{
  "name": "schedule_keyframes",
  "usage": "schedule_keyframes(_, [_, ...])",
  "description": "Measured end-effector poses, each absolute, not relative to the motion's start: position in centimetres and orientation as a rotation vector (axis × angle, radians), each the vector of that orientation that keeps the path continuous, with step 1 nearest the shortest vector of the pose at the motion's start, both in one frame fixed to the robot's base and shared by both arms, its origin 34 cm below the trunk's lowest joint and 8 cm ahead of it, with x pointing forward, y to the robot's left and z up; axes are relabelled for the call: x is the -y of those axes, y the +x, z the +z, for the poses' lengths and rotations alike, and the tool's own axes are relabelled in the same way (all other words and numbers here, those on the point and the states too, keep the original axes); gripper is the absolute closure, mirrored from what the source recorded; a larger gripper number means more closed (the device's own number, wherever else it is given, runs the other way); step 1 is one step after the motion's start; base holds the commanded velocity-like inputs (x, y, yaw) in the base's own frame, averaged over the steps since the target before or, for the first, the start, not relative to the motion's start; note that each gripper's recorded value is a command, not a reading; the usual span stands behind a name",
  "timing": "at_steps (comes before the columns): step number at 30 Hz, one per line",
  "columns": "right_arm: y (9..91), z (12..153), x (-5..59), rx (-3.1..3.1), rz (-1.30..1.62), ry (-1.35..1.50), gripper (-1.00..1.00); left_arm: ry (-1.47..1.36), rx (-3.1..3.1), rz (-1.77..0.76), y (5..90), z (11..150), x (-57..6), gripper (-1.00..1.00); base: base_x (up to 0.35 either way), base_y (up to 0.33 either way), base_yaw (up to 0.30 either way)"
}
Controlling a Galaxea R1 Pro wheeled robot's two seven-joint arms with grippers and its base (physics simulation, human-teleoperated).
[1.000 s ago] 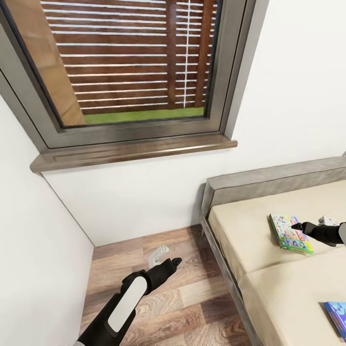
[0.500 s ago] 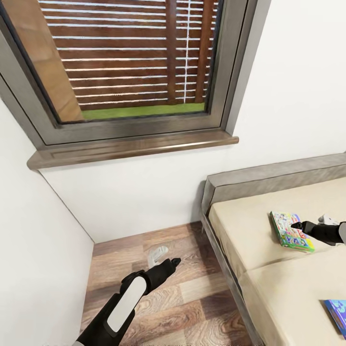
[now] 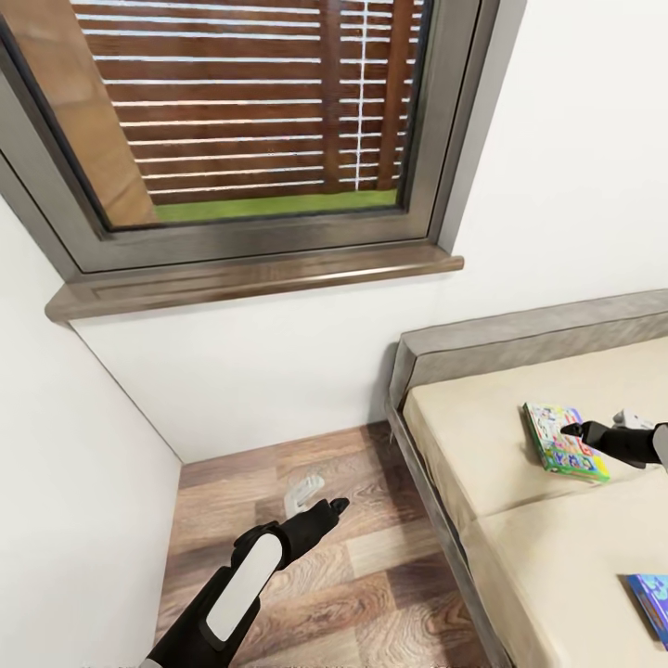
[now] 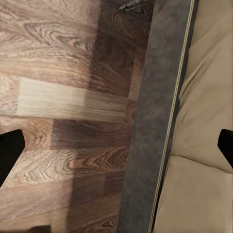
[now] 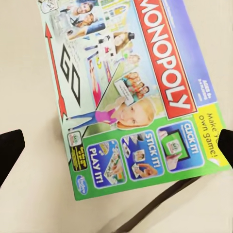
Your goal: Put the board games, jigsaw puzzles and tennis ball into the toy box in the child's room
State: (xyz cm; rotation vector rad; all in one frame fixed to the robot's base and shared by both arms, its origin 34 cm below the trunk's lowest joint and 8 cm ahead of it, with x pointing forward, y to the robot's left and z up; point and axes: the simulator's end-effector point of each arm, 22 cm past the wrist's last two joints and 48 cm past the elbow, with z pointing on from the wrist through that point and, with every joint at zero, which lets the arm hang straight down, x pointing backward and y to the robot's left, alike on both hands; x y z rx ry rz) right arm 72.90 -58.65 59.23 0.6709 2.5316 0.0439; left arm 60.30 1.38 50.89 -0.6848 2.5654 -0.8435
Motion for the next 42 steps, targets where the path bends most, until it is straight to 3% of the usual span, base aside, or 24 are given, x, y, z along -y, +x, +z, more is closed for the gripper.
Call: schedule_keyframes(42, [74.7, 59.4, 62.8, -2.459, -0.072, 0.633, -1.0, -0.722, -2.628, -0.832, 58.7, 47.7, -1.3, -1.0, 0.0, 0.0, 0.0])
